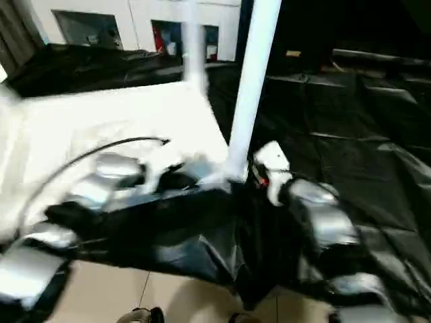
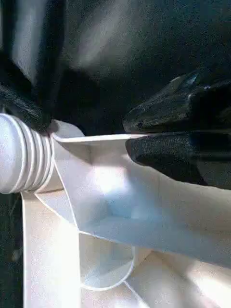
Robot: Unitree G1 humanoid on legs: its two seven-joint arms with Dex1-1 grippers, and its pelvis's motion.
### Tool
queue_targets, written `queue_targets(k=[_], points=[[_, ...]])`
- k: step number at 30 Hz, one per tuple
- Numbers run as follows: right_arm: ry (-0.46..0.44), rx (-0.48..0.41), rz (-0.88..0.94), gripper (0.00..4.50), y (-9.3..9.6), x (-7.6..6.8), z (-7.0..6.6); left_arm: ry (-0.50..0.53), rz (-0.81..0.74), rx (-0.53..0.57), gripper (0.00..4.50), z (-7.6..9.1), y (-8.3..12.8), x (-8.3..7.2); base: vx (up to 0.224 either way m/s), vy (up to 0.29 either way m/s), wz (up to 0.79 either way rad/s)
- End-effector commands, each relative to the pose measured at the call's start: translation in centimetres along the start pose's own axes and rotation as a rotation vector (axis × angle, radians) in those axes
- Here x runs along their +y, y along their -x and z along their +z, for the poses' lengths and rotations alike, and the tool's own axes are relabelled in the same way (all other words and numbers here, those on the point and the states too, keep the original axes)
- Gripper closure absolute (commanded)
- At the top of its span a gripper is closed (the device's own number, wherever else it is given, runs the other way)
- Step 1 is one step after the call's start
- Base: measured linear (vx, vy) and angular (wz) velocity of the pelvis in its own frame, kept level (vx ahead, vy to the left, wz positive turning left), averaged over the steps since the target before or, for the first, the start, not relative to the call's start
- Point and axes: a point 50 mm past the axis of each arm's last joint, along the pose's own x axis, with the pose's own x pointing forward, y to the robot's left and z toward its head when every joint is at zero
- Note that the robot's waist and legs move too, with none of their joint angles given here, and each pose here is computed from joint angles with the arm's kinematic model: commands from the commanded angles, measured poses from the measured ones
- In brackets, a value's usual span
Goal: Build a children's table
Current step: Rotate leg to tighten
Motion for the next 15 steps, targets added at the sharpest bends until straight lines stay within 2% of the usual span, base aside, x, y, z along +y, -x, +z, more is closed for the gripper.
queue_targets(k=[1,5,6,10,11,15], points=[[0.020,-0.008,0.112,1.00,-0.5,1.0,0.5,0.003,-0.109,-0.046,4.50,0.1,-1.0,-1.2,0.000,0.000,0.00],[0.021,0.012,0.168,1.00,0.0,1.1,0.5,0.001,-0.150,-0.032,4.50,-0.2,-0.1,-1.4,0.000,0.000,0.00],[0.016,0.022,0.188,1.25,0.1,1.1,0.5,-0.002,-0.159,-0.027,4.50,-0.3,0.2,-1.4,0.000,0.000,0.00],[0.010,0.036,0.194,1.38,0.0,1.2,0.3,-0.009,-0.152,-0.023,4.50,-0.4,0.4,-1.4,0.000,0.000,0.00],[0.009,0.040,0.199,1.62,-0.1,1.2,0.2,-0.010,-0.151,-0.025,4.50,-0.4,0.4,-1.4,0.000,0.000,0.00],[0.002,0.039,0.178,1.71,-0.4,1.3,0.0,-0.020,-0.131,-0.042,4.50,0.0,0.0,-1.4,0.000,0.000,0.00]])
